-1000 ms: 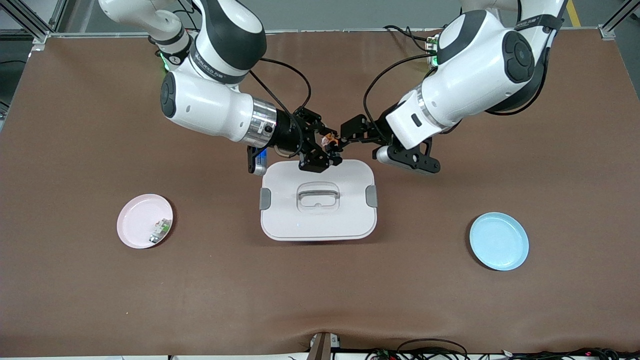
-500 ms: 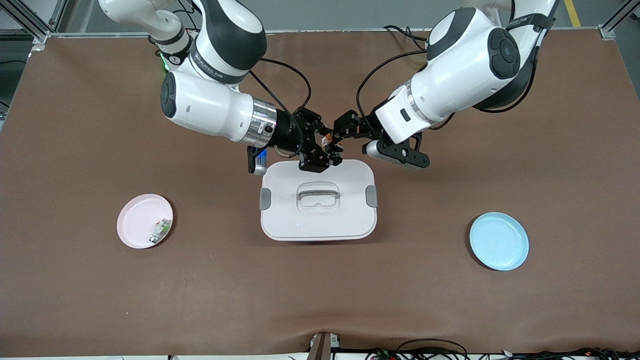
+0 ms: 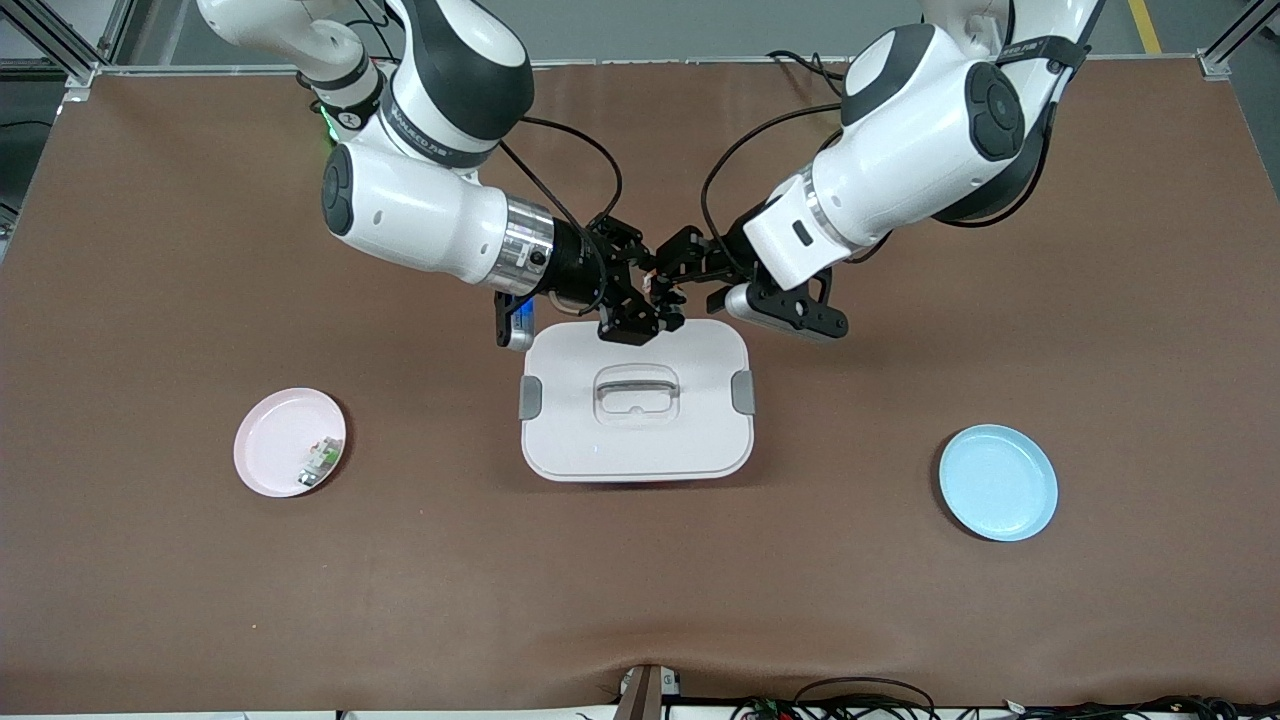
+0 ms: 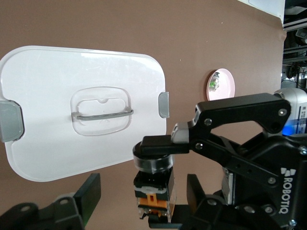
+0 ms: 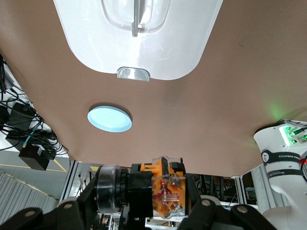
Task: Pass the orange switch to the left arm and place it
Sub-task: 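Open the right gripper and pull the switch away with the left gripper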
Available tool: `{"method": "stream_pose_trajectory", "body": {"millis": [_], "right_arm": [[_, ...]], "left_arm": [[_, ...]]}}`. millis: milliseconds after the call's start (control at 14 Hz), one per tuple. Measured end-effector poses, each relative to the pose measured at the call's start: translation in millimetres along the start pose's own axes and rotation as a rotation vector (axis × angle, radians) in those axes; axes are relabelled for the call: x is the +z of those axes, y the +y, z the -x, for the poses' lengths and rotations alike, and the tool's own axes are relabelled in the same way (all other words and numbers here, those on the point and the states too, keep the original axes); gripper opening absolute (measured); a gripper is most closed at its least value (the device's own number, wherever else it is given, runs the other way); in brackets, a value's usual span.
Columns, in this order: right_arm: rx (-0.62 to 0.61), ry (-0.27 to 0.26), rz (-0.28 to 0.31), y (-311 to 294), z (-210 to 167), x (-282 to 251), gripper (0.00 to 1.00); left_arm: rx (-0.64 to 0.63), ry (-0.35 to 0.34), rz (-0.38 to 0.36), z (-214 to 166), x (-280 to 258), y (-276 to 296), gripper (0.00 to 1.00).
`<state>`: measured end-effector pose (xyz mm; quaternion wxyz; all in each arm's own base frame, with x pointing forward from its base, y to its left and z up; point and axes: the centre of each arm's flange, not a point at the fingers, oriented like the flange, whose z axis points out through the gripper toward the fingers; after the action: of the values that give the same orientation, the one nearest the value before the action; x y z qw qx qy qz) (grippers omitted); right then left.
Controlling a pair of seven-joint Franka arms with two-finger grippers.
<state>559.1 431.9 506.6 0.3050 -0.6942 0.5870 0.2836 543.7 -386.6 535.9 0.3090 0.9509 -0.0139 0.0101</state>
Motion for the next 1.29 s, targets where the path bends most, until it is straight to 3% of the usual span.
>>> {"method": "stream_pose_trajectory", "body": {"millis": [357,500,571,786,1286], "right_arm": [[-0.001,0.002,0.002,0.1,-0.4,0.5,0.72],[0.000,0.003,0.004,0.1,-1.1,1.4,0.72],[0.000,0.003,0.004,0.1,-1.4,1.7,0.72],[0.001,0.004,0.006,0.1,-2.0,2.6,0.72],[0.001,0.004,0.007,0.1,-2.1,2.6,0.72]], "left_arm": [[-0.015,0.004,0.004,4.4,19.8,3.5,0.75],[-0.018,0.003,0.004,3.9,22.8,2.7,0.62],[-0.026,0.003,0.004,3.8,23.0,2.6,0.61],[-0.064,0.005,0.010,4.3,22.9,4.5,0.36],[-0.066,0.005,0.010,4.4,23.0,4.3,0.36]]}}
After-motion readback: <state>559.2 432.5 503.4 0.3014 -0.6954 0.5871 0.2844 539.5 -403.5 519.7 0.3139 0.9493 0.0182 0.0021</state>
